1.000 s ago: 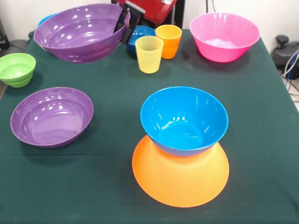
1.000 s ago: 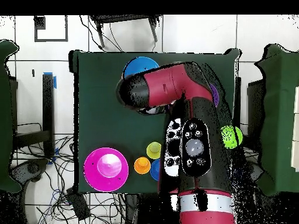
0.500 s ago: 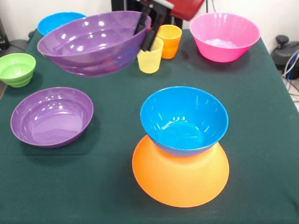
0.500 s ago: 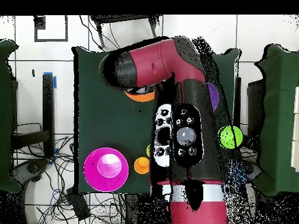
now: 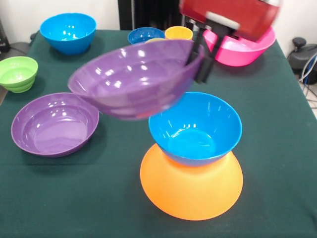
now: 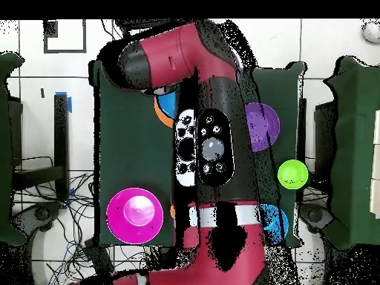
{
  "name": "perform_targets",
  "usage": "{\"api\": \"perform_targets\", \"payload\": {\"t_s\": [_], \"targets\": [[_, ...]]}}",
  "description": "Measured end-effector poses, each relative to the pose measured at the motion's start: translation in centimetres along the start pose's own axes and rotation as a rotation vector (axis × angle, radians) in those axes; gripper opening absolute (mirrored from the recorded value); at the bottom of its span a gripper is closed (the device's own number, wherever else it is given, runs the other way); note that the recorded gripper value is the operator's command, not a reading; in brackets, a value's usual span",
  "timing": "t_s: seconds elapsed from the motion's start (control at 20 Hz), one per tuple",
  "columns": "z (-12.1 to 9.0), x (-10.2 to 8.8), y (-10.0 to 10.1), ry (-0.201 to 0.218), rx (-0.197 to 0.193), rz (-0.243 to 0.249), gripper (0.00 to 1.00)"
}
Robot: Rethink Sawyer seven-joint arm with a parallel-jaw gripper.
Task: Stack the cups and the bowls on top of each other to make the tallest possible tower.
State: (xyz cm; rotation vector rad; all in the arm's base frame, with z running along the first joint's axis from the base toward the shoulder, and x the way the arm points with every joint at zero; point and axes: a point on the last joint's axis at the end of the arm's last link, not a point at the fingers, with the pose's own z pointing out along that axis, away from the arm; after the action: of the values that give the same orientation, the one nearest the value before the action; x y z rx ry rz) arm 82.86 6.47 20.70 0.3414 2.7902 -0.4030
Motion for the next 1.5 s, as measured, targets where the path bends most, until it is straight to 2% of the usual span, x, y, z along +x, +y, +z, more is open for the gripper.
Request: {"api": "perform_targets", "payload": {"t_s": [0.3,0.4,0.65,0.95,1.1,1.5], "targets": [[1.2,0.0,3.3,-0.004,-0.019,-0.019,0.00],[1.9,0.5,4.1,0.011,-0.018,-0.027,0.00],[3.4,2.9,5.6,0.074,0.016,-0.058,0.00],[4.1,4.7,5.7,0.141,0.069,-0.077,0.00],[3.9,5.2,5.5,0.158,0.095,-0.084,0.00],[3.7,5.5,5.9,0.151,0.116,-0.096,0.00]]}}
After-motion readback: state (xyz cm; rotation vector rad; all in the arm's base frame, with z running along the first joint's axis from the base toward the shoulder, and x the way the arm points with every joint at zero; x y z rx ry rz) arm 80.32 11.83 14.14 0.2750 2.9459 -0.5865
